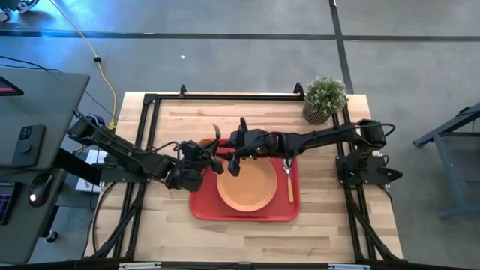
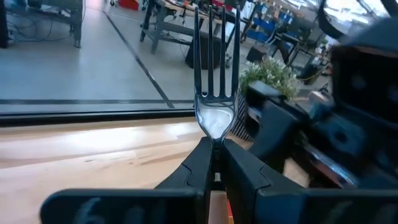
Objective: Pick and place plate/cup/fork/spoon on tray
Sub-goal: Put the orange fork on the red tray to the left of the orange spoon, then adjust the orange fork
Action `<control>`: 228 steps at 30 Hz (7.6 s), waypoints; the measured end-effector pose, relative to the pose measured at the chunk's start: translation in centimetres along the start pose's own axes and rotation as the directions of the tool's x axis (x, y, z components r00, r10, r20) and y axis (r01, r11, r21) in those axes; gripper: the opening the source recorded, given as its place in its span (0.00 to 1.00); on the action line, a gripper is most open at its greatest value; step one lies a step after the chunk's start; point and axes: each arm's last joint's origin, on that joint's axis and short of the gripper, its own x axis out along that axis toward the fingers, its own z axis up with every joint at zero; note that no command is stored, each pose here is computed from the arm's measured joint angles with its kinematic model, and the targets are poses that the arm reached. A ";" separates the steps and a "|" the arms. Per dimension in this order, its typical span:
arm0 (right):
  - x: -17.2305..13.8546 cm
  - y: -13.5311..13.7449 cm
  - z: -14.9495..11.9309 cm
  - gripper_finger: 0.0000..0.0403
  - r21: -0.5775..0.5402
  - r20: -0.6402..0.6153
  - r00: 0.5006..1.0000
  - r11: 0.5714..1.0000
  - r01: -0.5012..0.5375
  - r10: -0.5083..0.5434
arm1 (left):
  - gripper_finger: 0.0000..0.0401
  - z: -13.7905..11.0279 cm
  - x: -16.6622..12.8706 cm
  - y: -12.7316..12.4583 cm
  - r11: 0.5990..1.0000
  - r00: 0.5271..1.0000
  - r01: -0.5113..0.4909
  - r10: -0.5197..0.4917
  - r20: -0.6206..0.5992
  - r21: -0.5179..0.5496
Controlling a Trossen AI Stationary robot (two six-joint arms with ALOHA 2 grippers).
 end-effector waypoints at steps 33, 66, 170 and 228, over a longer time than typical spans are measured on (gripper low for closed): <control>-4.0 -1.4 -2.7 0.03 0.196 -0.323 0.943 0.970 0.146 -0.077 | 0.18 3.0 -0.6 2.0 0.946 0.964 0.186 -0.124 -0.235 0.265; -13.4 -3.7 -18.0 0.04 0.668 -0.465 0.881 0.686 0.288 0.083 | 0.00 0.6 -2.9 5.4 0.899 0.960 0.269 -0.223 -0.167 0.346; -13.1 8.9 -9.4 0.14 -0.053 -0.368 0.926 0.996 0.073 -0.087 | 0.02 3.0 -4.6 8.9 0.797 0.890 0.454 -0.380 -0.253 0.399; -10.3 -10.2 -18.9 0.00 0.223 -0.480 0.872 0.947 0.232 -0.101 | 0.02 -1.3 -4.8 14.9 0.818 0.836 0.511 -0.544 0.067 0.263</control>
